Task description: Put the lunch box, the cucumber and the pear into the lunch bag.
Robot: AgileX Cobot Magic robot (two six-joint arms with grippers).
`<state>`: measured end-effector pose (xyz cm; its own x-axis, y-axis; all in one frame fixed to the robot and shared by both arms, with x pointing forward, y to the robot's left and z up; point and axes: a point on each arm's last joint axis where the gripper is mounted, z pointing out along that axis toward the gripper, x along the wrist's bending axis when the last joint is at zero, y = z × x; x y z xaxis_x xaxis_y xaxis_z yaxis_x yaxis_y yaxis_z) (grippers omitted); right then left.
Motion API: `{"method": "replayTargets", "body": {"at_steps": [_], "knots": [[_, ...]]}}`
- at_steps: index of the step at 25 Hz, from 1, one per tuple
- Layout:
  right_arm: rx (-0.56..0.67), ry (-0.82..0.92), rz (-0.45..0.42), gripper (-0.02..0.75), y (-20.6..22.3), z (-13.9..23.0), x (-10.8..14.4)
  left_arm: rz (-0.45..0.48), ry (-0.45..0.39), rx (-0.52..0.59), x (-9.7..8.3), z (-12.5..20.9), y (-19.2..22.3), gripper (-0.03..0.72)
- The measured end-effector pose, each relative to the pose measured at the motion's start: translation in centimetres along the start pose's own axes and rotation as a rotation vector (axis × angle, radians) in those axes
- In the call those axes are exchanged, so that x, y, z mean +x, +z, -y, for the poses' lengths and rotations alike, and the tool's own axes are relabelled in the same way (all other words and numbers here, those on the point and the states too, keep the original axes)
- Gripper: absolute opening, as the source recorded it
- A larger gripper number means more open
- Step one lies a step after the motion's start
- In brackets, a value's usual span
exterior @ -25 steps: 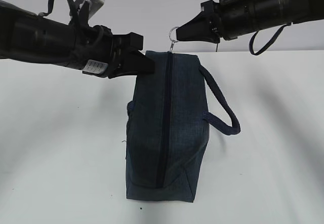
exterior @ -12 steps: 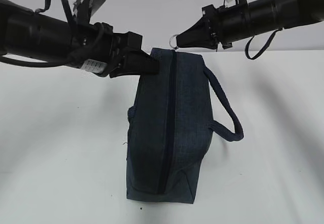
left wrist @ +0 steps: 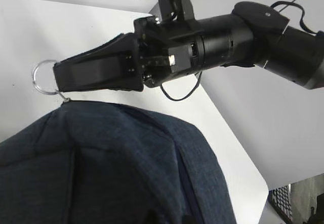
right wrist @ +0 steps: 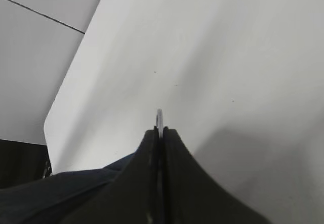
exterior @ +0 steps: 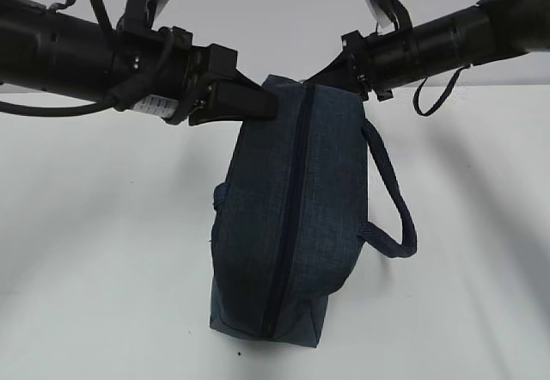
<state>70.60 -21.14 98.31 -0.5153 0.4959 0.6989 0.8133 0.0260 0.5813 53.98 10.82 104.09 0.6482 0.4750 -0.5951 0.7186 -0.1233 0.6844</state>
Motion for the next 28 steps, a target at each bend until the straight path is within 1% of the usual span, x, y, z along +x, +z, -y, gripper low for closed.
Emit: {"method": "replayTargets", "body": {"at_steps": [4,13,16,17,18,21,22,23,25,28], "knots": [[0.022,0.007,0.047,0.006,0.2,0.3,-0.8,0.0,0.003,-0.009,0.0,-0.1,0.0,0.019],[0.025,0.022,0.06,0.006,0.6,0.6,-1.6,-0.046,0.005,-0.037,0.4,-0.3,0.0,0.019],[0.006,-0.017,0.055,0.018,0.6,0.4,-1.5,-0.078,0.004,-0.056,0.6,-0.5,0.0,0.018],[0.0,-0.031,0.056,0.039,0.6,0.2,-1.5,-0.093,0.004,-0.066,0.7,-0.6,0.0,0.018],[-0.008,-0.045,0.062,0.084,0.5,0.0,-1.5,-0.111,0.002,-0.077,0.9,-0.7,0.0,0.018],[-0.029,-0.078,0.069,0.245,0.2,-0.8,-1.3,-0.175,-0.005,-0.115,1.4,-1.0,-0.2,0.02],[-0.036,-0.091,0.071,0.314,0.0,-1.1,-1.1,-0.196,-0.006,-0.126,1.6,-1.1,-0.2,0.027],[-0.04,-0.107,0.074,0.354,-0.1,-1.5,-0.9,-0.213,-0.006,-0.135,1.8,-1.2,-0.3,0.042],[-0.037,-0.133,0.072,0.403,-0.3,-1.9,-0.6,-0.238,-0.001,-0.147,1.9,-1.3,-0.4,0.091],[-0.008,-0.194,0.089,0.426,-0.7,-2.5,-0.1,-0.249,0.008,-0.162,1.7,-1.6,-0.8,0.235]]}}
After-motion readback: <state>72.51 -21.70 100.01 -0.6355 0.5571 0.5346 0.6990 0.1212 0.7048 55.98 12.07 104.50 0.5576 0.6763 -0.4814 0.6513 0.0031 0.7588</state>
